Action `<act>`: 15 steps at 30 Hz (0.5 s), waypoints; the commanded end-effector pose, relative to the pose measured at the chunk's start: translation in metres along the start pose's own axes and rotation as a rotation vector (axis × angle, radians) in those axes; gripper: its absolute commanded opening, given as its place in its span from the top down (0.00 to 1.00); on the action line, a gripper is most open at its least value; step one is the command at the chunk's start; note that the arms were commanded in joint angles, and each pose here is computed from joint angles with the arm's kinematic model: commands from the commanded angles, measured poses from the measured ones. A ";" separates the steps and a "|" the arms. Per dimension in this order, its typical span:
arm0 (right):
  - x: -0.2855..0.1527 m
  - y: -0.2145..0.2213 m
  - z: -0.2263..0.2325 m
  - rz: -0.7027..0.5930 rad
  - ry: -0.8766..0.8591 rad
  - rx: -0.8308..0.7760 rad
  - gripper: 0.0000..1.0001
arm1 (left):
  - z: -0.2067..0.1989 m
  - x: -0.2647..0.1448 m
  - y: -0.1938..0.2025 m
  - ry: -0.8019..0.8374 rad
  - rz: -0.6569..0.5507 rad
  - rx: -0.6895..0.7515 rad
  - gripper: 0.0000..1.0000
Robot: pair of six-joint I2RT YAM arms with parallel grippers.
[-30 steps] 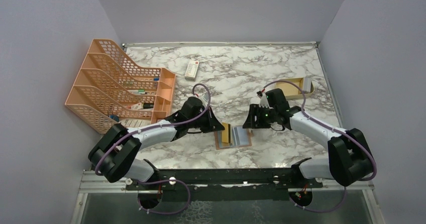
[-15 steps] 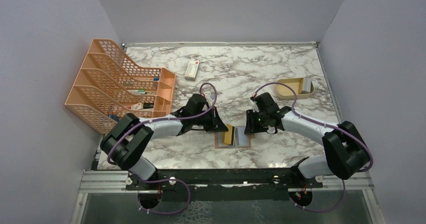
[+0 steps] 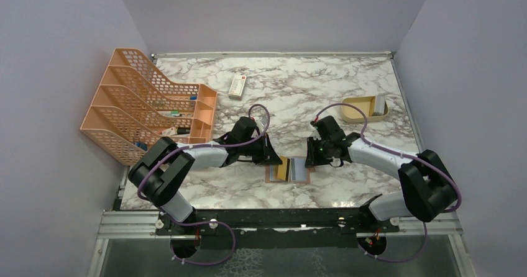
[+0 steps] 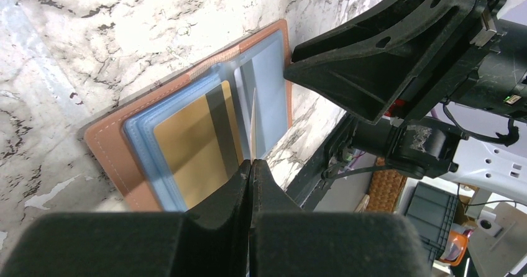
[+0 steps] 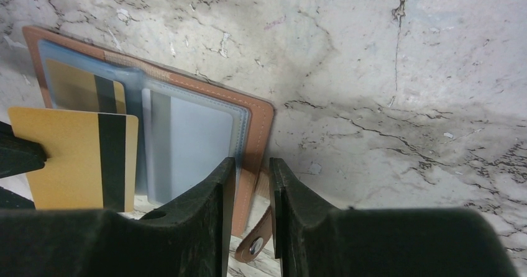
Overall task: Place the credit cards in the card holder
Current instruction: Insert the credit card into the card holder.
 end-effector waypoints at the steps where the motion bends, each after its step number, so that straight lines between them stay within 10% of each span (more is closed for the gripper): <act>1: 0.003 0.003 -0.003 -0.009 0.016 -0.010 0.74 | -0.006 0.002 -0.008 0.028 -0.014 0.026 1.00; 15: 0.002 0.006 -0.004 -0.017 0.011 -0.011 0.76 | 0.005 0.010 -0.007 -0.004 -0.014 -0.002 1.00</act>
Point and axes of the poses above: each gripper's point midway between its finger pads, its own x axis out along the fingers, its own z axis along the line the jaws close on, y = z × x, the point moved 6 cm from there along -x, back along the fingers, and after that the axes turned 3 degrees about x, right-handed, at the moved point
